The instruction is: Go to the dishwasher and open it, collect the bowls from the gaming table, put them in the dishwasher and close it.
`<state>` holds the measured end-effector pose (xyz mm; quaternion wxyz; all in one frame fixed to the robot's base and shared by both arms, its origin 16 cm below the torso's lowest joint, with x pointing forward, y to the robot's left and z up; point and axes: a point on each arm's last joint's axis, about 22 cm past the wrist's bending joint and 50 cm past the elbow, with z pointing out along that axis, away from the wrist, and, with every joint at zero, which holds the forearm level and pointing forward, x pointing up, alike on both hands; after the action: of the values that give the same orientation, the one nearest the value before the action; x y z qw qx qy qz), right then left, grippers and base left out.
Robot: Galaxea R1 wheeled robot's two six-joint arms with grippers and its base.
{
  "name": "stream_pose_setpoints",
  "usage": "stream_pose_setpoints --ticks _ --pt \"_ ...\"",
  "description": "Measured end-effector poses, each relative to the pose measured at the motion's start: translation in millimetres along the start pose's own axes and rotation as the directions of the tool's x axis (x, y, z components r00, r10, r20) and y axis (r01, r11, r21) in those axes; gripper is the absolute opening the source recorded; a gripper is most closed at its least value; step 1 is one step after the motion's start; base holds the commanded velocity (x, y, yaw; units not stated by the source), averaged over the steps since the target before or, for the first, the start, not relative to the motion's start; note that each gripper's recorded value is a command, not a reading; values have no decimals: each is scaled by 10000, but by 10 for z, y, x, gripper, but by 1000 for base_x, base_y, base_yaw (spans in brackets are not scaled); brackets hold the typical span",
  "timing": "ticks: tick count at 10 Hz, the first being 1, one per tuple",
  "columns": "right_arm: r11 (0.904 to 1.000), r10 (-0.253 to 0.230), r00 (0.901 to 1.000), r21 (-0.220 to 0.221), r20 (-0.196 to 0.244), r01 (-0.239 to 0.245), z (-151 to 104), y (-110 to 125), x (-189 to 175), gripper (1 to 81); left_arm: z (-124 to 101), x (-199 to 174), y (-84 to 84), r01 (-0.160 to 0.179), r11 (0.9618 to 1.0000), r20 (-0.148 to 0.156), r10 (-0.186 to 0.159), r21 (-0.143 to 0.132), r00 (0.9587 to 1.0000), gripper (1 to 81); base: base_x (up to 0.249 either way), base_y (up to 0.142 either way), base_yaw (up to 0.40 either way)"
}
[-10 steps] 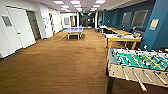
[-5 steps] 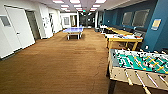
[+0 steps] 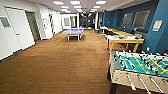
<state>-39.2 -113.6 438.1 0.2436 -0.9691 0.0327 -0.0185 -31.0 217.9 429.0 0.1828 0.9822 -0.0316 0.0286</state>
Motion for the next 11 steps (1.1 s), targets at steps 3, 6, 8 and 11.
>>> stream_pose_setpoints --ticks 3,6,8,11 --pt "9989 -246 9996 -400 124 251 -101 290 -73 811 107 -113 410 129 9984 132 -121 -558 9998 811 146 0 0" --pt "9992 -356 9994 -203 -51 355 -40 139 31 811 44 71 107 43 9999 -149 -44 -124 9999 811 151 0 0" --pt "9989 -332 9994 -330 113 336 -67 218 -74 811 76 -69 254 117 9994 41 -115 -318 9999 811 151 0 0" --pt "9992 -332 9994 -240 80 334 -44 153 -74 811 73 -14 233 91 9995 -54 -92 -296 9999 811 154 0 0"
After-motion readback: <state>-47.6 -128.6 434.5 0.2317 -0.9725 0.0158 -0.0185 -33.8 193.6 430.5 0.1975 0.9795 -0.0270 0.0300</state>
